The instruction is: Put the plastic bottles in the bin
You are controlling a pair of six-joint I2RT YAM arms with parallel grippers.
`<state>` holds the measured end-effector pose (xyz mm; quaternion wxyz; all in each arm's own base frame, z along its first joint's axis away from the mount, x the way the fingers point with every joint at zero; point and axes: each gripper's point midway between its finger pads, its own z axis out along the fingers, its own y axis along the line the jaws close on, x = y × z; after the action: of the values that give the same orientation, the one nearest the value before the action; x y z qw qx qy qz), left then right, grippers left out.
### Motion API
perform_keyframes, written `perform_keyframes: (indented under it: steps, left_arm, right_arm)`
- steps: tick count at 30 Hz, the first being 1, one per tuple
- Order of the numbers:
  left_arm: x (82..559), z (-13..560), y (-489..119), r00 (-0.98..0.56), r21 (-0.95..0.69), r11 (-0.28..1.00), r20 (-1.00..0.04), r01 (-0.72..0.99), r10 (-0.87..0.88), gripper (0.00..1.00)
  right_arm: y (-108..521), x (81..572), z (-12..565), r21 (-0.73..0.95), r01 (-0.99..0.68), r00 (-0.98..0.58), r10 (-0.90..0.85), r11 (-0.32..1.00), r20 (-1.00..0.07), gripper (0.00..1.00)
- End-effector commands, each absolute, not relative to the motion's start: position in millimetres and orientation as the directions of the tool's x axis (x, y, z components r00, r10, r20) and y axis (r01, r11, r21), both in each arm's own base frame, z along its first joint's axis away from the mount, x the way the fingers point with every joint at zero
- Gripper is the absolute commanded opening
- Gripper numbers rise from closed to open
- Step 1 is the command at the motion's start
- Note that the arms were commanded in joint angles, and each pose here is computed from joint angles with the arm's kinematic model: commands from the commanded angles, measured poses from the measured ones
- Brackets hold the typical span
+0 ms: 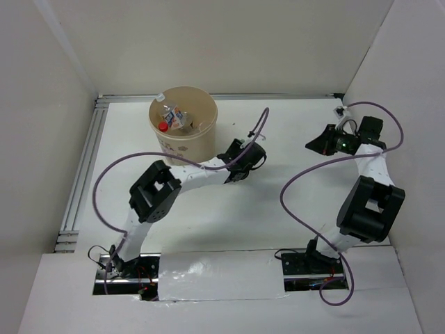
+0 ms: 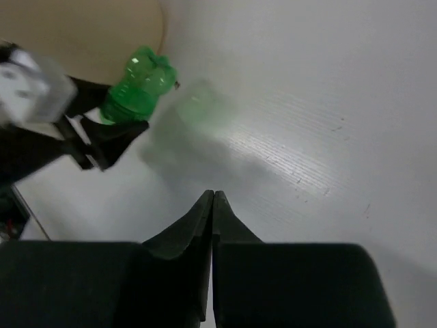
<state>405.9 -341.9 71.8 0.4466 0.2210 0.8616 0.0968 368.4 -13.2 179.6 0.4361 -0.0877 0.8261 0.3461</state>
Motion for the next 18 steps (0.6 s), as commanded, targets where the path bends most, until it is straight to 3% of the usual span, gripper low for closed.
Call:
perform_keyframes:
  steps: [1,3,4,5,6,8,18]
  left_arm:
    - [395.0,237.8,-374.9,-0.281,0.136,0.929,-0.929,0.345,0.24,0.11]
    - [390.1,302.8,-367.8,-0.202,0.073,0.938,-0.968,0.339,0.149,0.09]
    - [386.9,320.8,-365.2,-0.171,0.078,0.931,-0.974,0.356,0.147,0.09]
    - [384.8,340.5,-362.3,-0.142,0.052,0.934,-0.984,0.354,0.109,0.09]
    - [384.6,352.8,-354.3,-0.129,0.039,0.938,-0.988,0.345,0.088,0.09]
    - [384.6,378.8,-331.2,-0.099,-0.01,0.949,-0.995,0.315,0.022,0.1]
    - [449.9,348.0,-229.2,-0.188,-0.111,0.993,-0.977,0.047,-0.101,0.21]
  right_arm:
    - [10.8,359.3,173.9,0.408,-0.505,-0.596,0.035,0.76,-0.803,0.0]
    - [22.2,361.3,167.3,0.372,-0.525,-0.588,-0.01,0.765,-0.809,0.06]
    - [25.4,359.3,158.4,0.372,-0.524,-0.596,-0.018,0.767,-0.803,0.19]
    - [32.7,359.2,155.0,0.37,-0.532,-0.599,-0.029,0.762,-0.8,0.48]
    - [34.8,358.9,151.7,0.365,-0.533,-0.601,-0.037,0.763,-0.799,0.61]
    - [38.4,358.2,146.8,0.36,-0.537,-0.602,-0.047,0.763,-0.797,0.75]
    - [44.6,353.3,141.3,0.333,-0.551,-0.599,-0.085,0.766,-0.796,0.79]
